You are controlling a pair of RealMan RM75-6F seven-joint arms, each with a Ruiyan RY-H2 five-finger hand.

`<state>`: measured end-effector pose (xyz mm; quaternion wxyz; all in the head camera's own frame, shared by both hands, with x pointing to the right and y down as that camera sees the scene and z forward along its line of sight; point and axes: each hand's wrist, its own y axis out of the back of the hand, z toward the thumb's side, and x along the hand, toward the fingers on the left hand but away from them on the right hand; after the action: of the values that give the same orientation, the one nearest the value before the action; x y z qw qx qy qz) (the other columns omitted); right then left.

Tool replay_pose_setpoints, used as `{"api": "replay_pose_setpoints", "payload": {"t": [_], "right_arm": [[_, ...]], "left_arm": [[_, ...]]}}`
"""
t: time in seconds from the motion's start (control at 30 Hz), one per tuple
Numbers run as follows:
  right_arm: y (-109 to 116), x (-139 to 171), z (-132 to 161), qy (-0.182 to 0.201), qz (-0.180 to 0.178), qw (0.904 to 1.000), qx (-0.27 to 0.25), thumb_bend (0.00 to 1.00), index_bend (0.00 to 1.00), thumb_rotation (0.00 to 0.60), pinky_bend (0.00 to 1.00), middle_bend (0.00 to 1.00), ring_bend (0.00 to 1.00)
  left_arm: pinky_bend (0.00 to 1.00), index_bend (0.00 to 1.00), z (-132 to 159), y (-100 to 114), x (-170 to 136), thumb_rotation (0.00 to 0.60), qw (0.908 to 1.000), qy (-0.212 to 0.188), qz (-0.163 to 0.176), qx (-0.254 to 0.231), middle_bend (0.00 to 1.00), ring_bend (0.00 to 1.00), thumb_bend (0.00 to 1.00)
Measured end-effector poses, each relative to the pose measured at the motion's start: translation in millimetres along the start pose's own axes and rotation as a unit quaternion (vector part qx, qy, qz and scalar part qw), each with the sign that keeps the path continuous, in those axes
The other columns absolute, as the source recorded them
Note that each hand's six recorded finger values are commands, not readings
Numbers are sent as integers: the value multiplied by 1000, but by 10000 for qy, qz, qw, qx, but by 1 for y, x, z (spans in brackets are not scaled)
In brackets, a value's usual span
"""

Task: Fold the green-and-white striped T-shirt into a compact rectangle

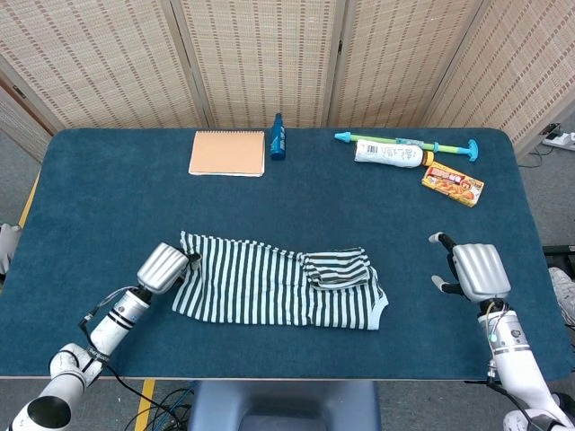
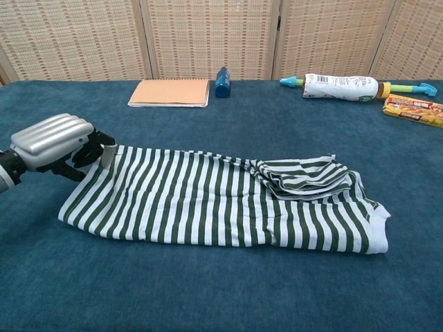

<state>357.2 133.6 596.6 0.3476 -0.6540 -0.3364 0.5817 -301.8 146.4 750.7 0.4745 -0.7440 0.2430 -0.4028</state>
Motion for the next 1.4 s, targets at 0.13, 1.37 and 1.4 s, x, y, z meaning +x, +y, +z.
{"api": "replay_pose_setpoints", "payload": {"t": [0.13, 1.37, 1.4], "right_arm": [[1, 0, 0, -2, -19, 10000, -24, 195, 289, 600, 1000, 869, 946], [2, 3, 10, 158, -128, 9996, -218, 195, 290, 600, 1000, 869, 947], [2, 3, 10, 162, -133, 9995, -222, 195, 290, 600, 1000, 869, 947]], "left_arm": [[954, 654, 3, 0, 0, 600, 10000, -49, 3, -39, 885, 783, 513], [941, 697, -125, 22, -94, 600, 9783, 2041, -209, -291, 887, 781, 683], [940, 693, -130, 23, -98, 600, 9764, 2128, -247, -257, 887, 780, 683]]}}
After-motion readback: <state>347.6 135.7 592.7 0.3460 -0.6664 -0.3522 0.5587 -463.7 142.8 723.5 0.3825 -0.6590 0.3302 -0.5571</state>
